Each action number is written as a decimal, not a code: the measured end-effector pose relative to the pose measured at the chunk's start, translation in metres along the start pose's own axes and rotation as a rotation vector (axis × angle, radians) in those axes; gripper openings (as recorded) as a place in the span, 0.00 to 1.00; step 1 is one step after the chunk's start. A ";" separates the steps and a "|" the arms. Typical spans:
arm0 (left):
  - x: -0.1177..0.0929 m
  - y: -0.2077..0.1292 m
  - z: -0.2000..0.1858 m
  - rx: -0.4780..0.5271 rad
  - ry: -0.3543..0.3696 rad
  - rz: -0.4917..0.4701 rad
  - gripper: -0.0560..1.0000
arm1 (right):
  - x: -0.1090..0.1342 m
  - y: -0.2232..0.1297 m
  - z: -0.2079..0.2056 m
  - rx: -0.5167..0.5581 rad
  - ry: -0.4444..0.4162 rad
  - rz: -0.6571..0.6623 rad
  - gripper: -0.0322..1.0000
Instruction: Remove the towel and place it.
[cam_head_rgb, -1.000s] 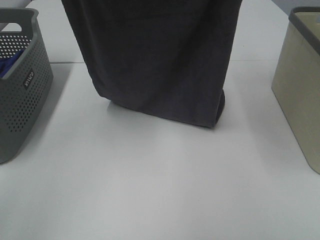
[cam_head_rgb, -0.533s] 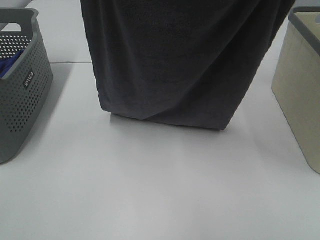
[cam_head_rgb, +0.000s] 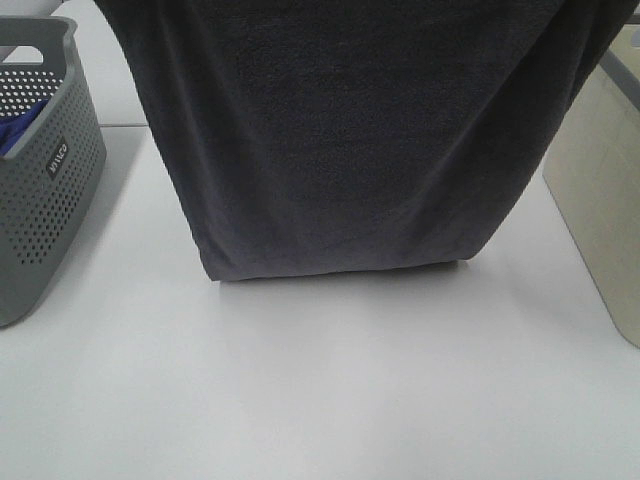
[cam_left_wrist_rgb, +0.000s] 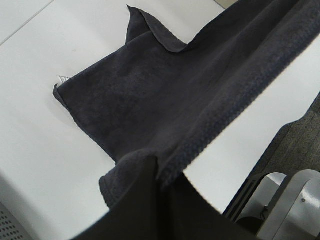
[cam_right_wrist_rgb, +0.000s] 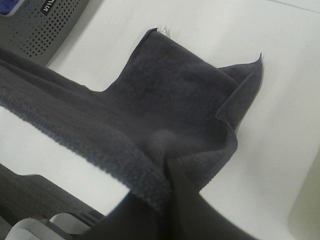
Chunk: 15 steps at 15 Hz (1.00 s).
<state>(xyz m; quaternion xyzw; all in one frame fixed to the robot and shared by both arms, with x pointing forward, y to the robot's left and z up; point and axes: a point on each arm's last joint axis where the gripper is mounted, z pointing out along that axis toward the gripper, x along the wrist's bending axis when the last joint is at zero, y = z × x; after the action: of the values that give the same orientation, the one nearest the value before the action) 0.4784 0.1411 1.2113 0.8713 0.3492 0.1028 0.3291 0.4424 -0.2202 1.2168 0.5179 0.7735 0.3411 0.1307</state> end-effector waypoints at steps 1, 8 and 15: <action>-0.003 -0.004 -0.004 -0.003 -0.004 -0.009 0.05 | 0.001 -0.006 -0.002 0.002 0.004 0.005 0.05; -0.011 -0.063 0.049 0.229 -0.141 -0.130 0.05 | 0.007 -0.063 0.003 0.088 0.060 0.106 0.05; -0.014 -0.083 0.066 0.309 -0.180 -0.162 0.05 | 0.003 -0.089 0.026 0.197 0.061 0.207 0.05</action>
<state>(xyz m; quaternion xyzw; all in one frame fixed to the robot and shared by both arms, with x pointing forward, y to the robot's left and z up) 0.4500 0.1438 1.1083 0.8863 0.3989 -0.0572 0.2283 0.3921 -0.2279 1.1397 0.5948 0.7492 0.2908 0.0198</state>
